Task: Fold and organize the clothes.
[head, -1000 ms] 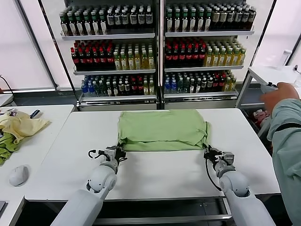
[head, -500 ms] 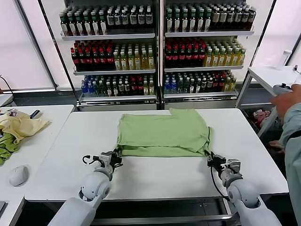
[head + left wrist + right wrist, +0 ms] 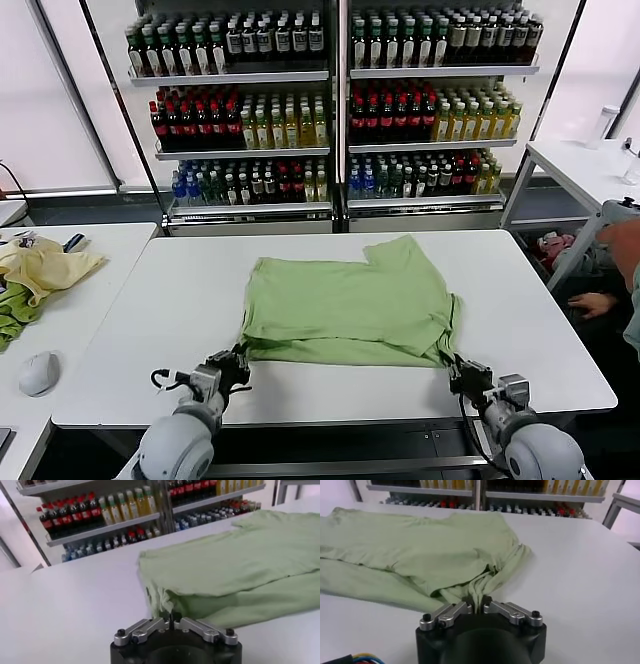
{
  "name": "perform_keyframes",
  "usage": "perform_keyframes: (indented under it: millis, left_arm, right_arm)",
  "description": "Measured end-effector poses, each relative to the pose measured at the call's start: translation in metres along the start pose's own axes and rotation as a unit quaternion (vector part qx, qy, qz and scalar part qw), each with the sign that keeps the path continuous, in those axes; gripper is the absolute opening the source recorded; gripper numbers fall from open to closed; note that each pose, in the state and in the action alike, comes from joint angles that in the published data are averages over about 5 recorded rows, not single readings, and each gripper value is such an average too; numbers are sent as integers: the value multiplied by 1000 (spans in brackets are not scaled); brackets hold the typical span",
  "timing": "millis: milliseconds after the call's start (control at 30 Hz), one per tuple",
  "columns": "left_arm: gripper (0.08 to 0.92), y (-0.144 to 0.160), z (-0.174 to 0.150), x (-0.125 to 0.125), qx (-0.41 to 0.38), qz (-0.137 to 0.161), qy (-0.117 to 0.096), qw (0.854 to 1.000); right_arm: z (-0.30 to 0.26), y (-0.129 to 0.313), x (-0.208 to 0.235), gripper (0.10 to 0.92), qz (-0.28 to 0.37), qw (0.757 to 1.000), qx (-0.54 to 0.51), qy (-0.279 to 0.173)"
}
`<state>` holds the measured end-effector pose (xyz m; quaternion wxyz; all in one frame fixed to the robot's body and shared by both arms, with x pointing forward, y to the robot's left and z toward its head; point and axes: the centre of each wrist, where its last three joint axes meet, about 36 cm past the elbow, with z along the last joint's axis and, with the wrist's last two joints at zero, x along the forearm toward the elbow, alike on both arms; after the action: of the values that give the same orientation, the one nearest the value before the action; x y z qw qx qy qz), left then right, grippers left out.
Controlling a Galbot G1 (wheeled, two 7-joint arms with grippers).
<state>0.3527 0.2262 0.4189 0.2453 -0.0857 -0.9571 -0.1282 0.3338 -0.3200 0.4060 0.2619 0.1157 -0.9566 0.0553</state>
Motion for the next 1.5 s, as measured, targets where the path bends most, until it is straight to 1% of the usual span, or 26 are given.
perform_keyframes:
  millis: [200, 300, 367, 433, 600, 767, 900, 1000, 1100, 1233, 1333, 1500]
  left_arm:
    - [88, 0, 9, 32, -14, 5, 10, 1000]
    - [88, -1, 12, 41, -21, 8, 14, 1000]
    - [93, -1, 14, 45, -24, 11, 17, 1000]
    - [118, -1, 14, 47, -26, 13, 18, 999]
    - [253, 2, 12, 50, -29, 16, 16, 999]
    - [391, 10, 6, 47, -25, 9, 9, 1000]
    - [513, 20, -3, 39, -13, -3, 0, 1000]
    - [599, 29, -11, 29, 4, -9, -8, 1000]
    - [686, 38, -20, 16, 22, -14, -18, 999]
    - [786, 49, -33, -5, 41, -21, -32, 998]
    - [817, 56, -42, -22, 49, -24, -39, 998]
    - [823, 61, -55, -53, 57, -29, -42, 997]
  right_arm:
    - [3, 4, 16, 190, 5, 1000, 19, 9]
    - [2, 6, 21, 242, 7, 1000, 23, 7]
    - [1, 7, 24, 299, 8, 1000, 25, 3]
    - [-1, 7, 26, 360, 10, 1000, 27, -4]
    - [-11, 7, 30, 498, 15, 999, 27, -43]
    - [-23, 6, 27, 636, 24, 996, 14, -83]
    - [-37, 5, 18, 746, 38, 993, 2, -111]
    - [-48, 3, 7, 804, 51, 991, -6, -128]
    - [-59, 1, -9, 820, 62, 989, -15, -135]
    - [-74, -2, -35, 823, 72, 988, -28, -133]
    - [-86, -5, -57, 823, 76, 988, -35, -128]
    - [-105, -9, -94, 823, 79, 989, -42, -114]
